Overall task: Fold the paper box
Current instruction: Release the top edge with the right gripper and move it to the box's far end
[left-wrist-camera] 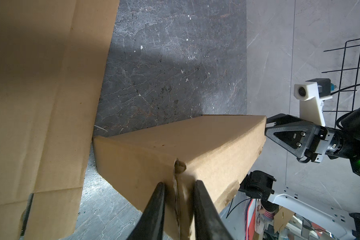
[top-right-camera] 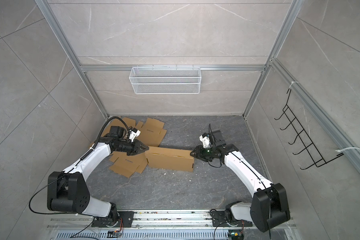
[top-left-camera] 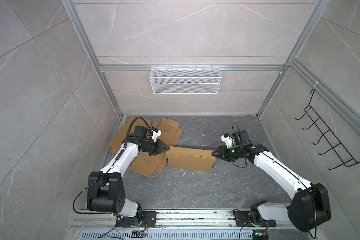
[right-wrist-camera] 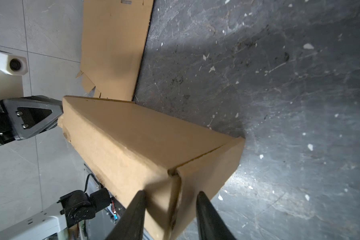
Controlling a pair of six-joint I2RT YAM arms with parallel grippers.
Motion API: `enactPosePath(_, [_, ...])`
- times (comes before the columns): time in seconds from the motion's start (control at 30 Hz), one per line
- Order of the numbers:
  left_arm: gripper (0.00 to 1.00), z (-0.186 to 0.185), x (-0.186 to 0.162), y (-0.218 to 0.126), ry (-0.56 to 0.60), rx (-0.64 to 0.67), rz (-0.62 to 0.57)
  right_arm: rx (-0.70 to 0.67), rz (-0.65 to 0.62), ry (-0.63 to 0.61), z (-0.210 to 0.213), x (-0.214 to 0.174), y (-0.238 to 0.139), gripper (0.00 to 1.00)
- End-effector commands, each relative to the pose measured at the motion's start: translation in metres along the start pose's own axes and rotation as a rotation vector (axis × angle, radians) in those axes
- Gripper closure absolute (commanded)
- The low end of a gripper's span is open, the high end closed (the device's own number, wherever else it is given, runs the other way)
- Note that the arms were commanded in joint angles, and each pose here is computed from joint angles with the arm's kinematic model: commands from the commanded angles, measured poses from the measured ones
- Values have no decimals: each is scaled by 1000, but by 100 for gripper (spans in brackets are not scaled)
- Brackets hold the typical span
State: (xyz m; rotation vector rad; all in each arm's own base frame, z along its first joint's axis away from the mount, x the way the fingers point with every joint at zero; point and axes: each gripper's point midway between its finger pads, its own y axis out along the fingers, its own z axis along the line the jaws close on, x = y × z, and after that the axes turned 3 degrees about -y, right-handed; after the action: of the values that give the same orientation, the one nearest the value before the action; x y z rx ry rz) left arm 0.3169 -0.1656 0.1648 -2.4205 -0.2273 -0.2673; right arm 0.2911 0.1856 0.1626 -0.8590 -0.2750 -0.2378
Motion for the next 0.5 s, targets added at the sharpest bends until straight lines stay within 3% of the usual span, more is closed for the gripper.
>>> enactPosePath(0.0, [75, 33, -33, 14, -113, 107, 90, -134, 39, 10, -27, -7, 4, 57])
enactPosePath(0.1, [75, 26, -32, 12, -109, 84, 66, -85, 6, -24, -7, 7, -8, 48])
enactPosePath(0.2, [74, 19, -34, 12, -108, 66, 40, -154, -3, -101, -5, 15, -25, 43])
enactPosePath(0.33, [72, 10, -41, 21, -101, 37, 0, -239, 23, -163, -16, 16, -32, 40])
enactPosePath(0.47, [69, -3, -51, 33, -40, 15, -53, -246, 39, -131, -23, 5, -28, 39])
